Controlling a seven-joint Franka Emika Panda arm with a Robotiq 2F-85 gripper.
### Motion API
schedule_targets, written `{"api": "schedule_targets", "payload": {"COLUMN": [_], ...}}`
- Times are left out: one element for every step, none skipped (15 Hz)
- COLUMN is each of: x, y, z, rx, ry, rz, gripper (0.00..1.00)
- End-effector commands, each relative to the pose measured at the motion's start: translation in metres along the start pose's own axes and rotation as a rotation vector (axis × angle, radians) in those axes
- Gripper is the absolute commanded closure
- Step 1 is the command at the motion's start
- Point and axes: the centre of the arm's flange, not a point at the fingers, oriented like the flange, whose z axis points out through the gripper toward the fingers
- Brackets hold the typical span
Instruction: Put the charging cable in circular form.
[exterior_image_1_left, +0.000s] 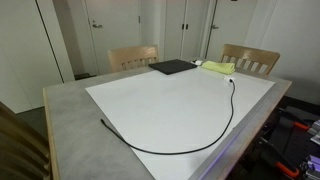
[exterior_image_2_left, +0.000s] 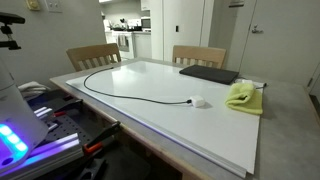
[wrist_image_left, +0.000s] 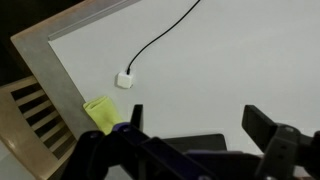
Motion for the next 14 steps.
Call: {"api": "schedule_targets", "payload": {"x": [0.000,0.000,-0.001,-0.002,-0.004,-0.006,-0.009,-0.012,-0.016,-0.019,-0.023,-0.027,-0.030,-0.033], "y": [-0.007,-0.011,-0.017,-0.023,-0.030,-0.038,-0.046,-0.056,-0.067,-0.077,-0.086,-0.096,-0.104,-0.113], "z": [0.001,0.001,0.002,0.001,0.002,0.003,0.004,0.006,0.008,0.011,0.012,0.015,0.016,0.019], "rx": [-0.008,-0.008,-0.013,-0.016,-0.017,-0.026,-0.030,-0.037,-0.041,-0.045,-0.050,-0.047,-0.044,-0.042], "ry": [-0.004,-0.005,-0.006,-0.007,-0.009,-0.011,-0.015,-0.017,-0.021,-0.019,-0.017,-0.012,-0.011,-0.010], "rz": [-0.020,-0.030,-0.044,-0.060,-0.079,-0.100,-0.119,-0.143,-0.167,-0.189,-0.212,-0.233,-0.252,-0.273], "gripper": [0.00,0.00,0.00,0.00,0.00,0.00,0.00,0.00,0.00,0.00,0.00,0.00,0.00,0.00]}}
